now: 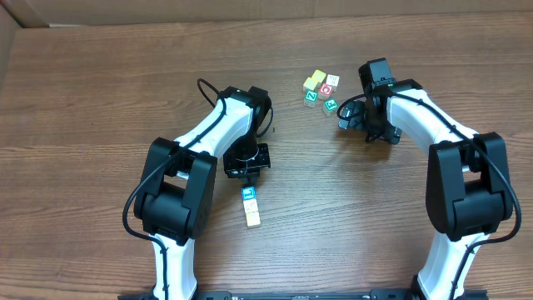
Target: Flip 3 blocks
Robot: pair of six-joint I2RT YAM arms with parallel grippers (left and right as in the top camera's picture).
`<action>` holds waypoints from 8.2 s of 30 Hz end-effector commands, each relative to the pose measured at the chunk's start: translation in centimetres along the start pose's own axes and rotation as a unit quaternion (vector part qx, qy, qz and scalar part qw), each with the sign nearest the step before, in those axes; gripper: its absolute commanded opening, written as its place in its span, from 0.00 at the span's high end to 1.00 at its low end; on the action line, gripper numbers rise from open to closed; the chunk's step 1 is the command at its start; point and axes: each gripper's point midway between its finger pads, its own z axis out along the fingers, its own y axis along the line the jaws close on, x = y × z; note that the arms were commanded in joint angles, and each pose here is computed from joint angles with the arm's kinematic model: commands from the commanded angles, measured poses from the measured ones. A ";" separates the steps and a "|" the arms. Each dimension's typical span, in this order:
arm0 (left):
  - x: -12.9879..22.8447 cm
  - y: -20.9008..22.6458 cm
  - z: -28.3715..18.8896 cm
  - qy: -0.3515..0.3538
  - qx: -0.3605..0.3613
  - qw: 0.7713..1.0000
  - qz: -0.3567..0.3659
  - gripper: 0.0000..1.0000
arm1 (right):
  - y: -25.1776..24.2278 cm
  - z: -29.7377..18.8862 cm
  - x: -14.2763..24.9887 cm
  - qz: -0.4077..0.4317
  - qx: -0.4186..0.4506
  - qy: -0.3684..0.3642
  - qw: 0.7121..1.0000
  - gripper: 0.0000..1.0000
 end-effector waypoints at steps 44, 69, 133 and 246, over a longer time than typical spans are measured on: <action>-1.7 -0.7 -1.4 -0.017 0.034 0.999 -0.018 0.96 | -0.2 -0.2 -0.3 0.002 0.003 -0.006 1.000 0.00; 0.8 14.7 -17.2 -0.160 0.035 0.972 -0.165 0.96 | 3.8 -1.6 5.9 0.008 -0.132 0.153 0.979 0.21; 4.5 4.3 4.0 -0.035 0.190 0.981 0.000 0.96 | 5.9 -0.9 3.9 -0.126 -0.109 0.053 0.985 0.00; -3.1 2.8 -1.9 -0.187 0.167 0.968 -0.014 0.96 | 6.0 -0.9 3.8 -0.126 -0.110 0.051 0.985 0.00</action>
